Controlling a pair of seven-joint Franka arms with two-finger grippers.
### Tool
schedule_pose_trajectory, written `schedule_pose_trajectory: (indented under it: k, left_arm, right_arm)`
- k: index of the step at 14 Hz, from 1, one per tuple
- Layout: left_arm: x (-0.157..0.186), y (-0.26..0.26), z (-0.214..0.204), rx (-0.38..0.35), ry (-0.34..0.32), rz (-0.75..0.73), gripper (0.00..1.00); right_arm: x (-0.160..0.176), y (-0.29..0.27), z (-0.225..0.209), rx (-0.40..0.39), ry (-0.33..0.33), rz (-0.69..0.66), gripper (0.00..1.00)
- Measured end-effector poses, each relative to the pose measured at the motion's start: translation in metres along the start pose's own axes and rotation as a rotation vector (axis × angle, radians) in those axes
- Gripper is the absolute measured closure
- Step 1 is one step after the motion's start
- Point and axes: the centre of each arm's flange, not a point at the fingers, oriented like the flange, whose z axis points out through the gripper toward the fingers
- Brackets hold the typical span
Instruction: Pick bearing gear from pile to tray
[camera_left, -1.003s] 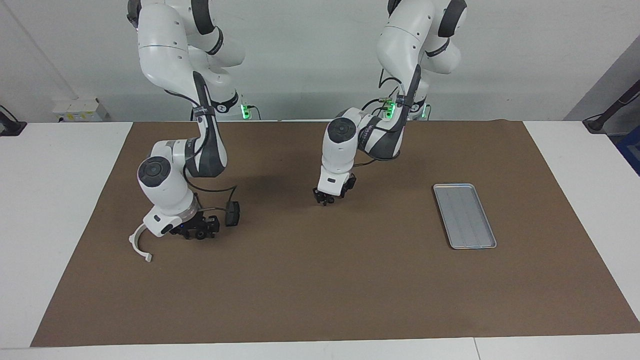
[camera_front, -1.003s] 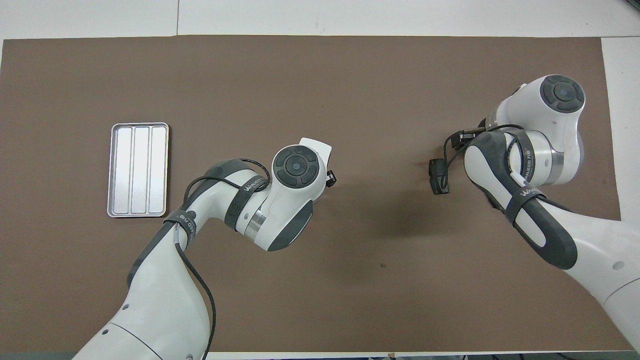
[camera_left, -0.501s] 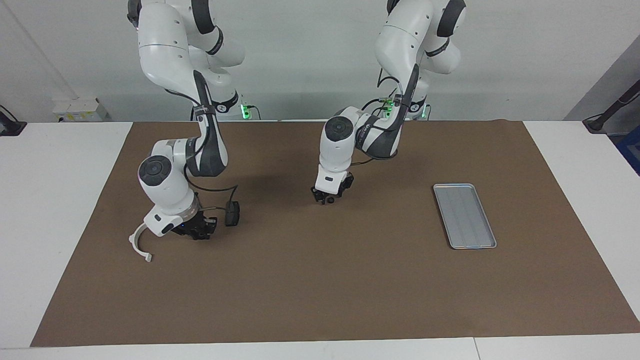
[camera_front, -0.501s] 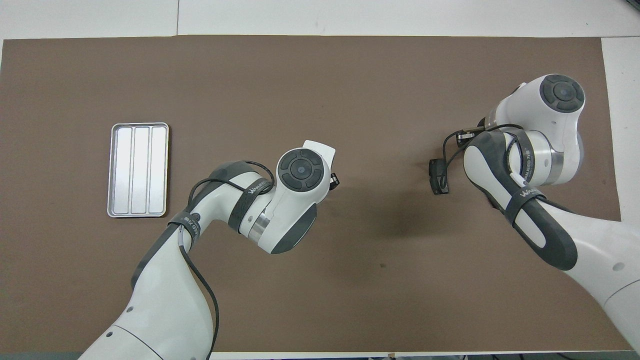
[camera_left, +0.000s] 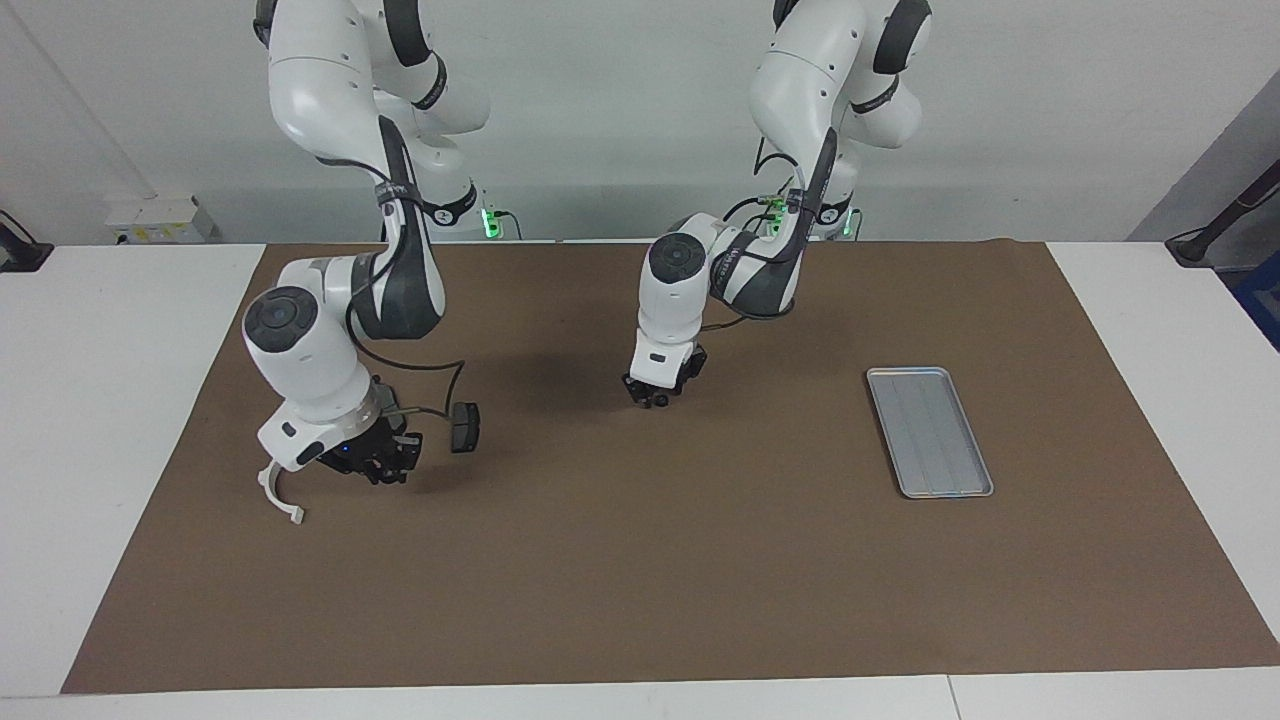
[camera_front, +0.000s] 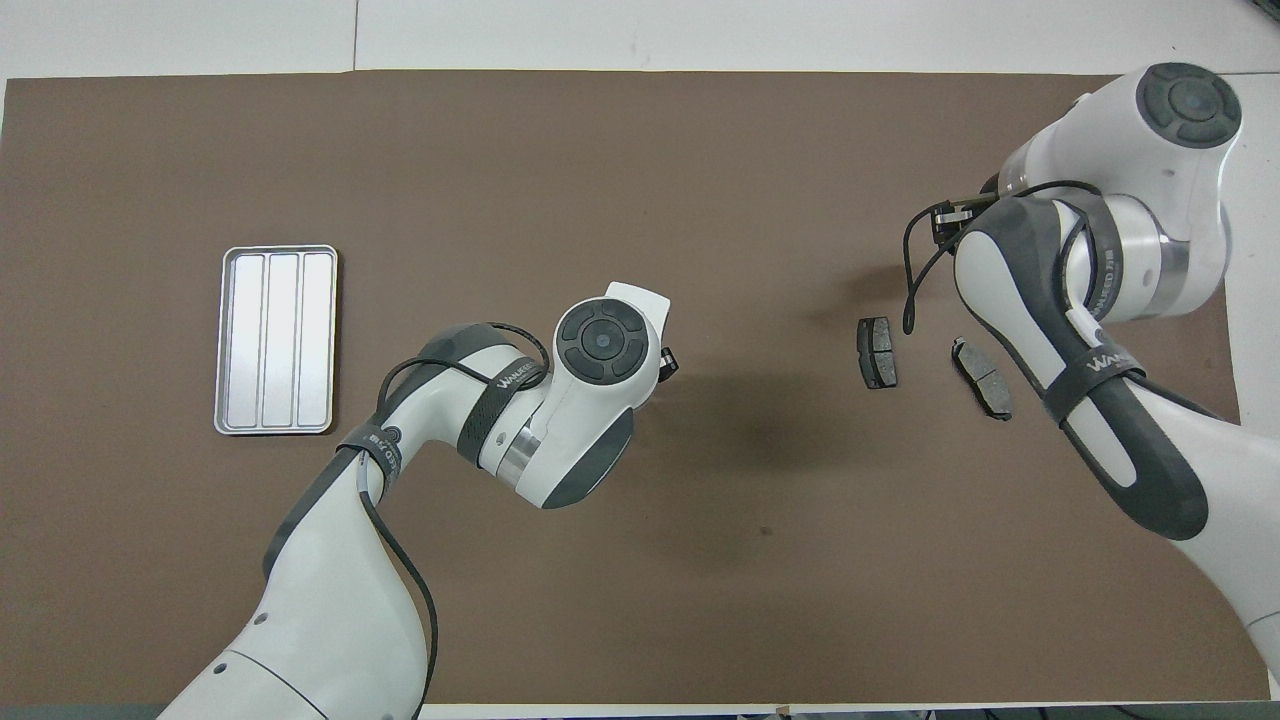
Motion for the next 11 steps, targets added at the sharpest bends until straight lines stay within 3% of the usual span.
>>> schedule_pose_trajectory:
  k: [3,4,6,8,11]
  left_arm:
    - [0.000,0.000,0.001,-0.006,0.003,0.000,0.40]
    - [0.000,-0.001,0.002,-0.006,0.003,-0.001,0.48]
    - [0.000,-0.001,0.002,-0.009,0.005,-0.001,0.54]
    - [0.000,0.000,0.000,-0.012,0.008,0.000,0.76]
    - [0.000,0.000,0.000,-0.011,0.008,0.000,0.76]
  right_arm:
    - [0.007,-0.032,-0.057,0.002,0.008,0.002,0.65]
    - [0.007,-0.041,-0.062,0.003,0.012,0.002,0.65]
    - [0.006,-0.055,-0.060,0.004,0.008,0.013,0.65]
    - [0.006,-0.068,-0.054,0.004,0.000,0.024,0.65]
    - [0.005,-0.077,-0.052,0.004,-0.003,0.031,0.65]
